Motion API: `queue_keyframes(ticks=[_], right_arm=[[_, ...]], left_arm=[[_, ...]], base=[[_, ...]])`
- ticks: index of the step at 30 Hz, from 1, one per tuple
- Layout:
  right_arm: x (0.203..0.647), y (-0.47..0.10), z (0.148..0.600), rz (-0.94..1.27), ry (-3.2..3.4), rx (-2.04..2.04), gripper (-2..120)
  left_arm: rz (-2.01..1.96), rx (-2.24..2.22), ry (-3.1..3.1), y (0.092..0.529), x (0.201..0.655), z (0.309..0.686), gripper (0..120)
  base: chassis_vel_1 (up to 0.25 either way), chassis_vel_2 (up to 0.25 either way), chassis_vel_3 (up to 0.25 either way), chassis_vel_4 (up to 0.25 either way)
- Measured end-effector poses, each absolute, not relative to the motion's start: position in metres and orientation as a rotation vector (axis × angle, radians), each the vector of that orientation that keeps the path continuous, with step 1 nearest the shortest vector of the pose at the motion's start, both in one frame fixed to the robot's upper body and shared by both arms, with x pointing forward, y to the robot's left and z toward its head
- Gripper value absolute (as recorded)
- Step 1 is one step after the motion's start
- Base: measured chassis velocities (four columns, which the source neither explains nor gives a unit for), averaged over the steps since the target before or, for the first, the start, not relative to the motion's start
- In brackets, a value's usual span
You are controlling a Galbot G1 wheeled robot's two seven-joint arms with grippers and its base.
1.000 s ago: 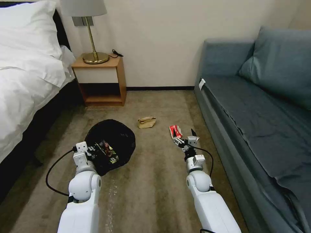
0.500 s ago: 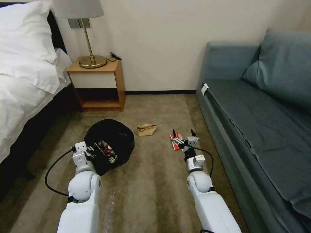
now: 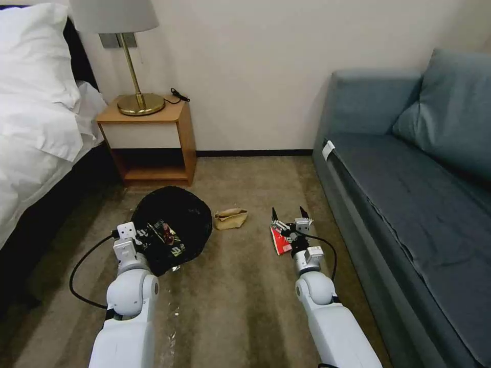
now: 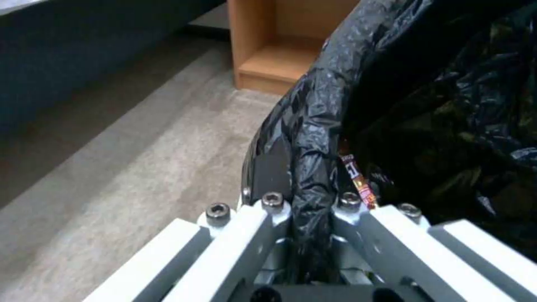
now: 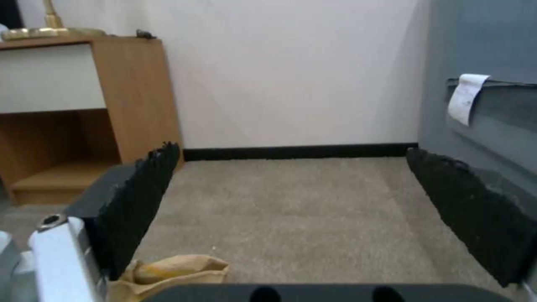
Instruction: Pick up the trash bin, then pick up the garbage on the floor and place it into the trash bin.
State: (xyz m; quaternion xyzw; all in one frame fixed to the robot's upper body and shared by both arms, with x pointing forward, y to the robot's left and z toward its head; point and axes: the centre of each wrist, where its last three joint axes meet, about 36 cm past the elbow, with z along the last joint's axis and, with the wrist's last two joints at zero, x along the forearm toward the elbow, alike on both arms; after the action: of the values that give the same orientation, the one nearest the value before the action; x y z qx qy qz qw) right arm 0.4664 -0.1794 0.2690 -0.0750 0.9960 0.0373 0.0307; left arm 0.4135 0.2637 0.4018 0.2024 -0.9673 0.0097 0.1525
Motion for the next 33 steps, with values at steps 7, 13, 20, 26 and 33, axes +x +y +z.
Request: queue_keyframes(ticks=[7, 13, 20, 26, 33], right_arm=[[0.464, -0.182, 0.264, 0.104, 3.081, -0.235, 100], [0.461, -0.187, 0.254, 0.098, 3.099, -0.231, 100], [0.455, -0.196, 0.239, 0.104, 3.137, -0.204, 100], [0.450, -0.206, 0.222, 0.092, 3.162, -0.185, 100], [0.447, -0.213, 0.208, 0.060, 3.185, -0.192, 100]], left_arm=[[0.028, 0.582, -2.775, 0.264, 0.413, 0.402, 1], [0.029, 0.586, -2.775, 0.265, 0.413, 0.402, 1], [0.029, 0.595, -2.775, 0.267, 0.412, 0.403, 1], [0.032, 0.595, -2.776, 0.267, 0.411, 0.402, 1], [0.034, 0.596, -2.776, 0.269, 0.411, 0.402, 1]], base=[[-0.133, 0.133, 0.145, -0.131], [-0.125, 0.120, 0.130, -0.116], [-0.125, 0.141, 0.124, -0.128], [-0.113, 0.117, 0.116, -0.115], [-0.030, 0.032, 0.030, -0.038]])
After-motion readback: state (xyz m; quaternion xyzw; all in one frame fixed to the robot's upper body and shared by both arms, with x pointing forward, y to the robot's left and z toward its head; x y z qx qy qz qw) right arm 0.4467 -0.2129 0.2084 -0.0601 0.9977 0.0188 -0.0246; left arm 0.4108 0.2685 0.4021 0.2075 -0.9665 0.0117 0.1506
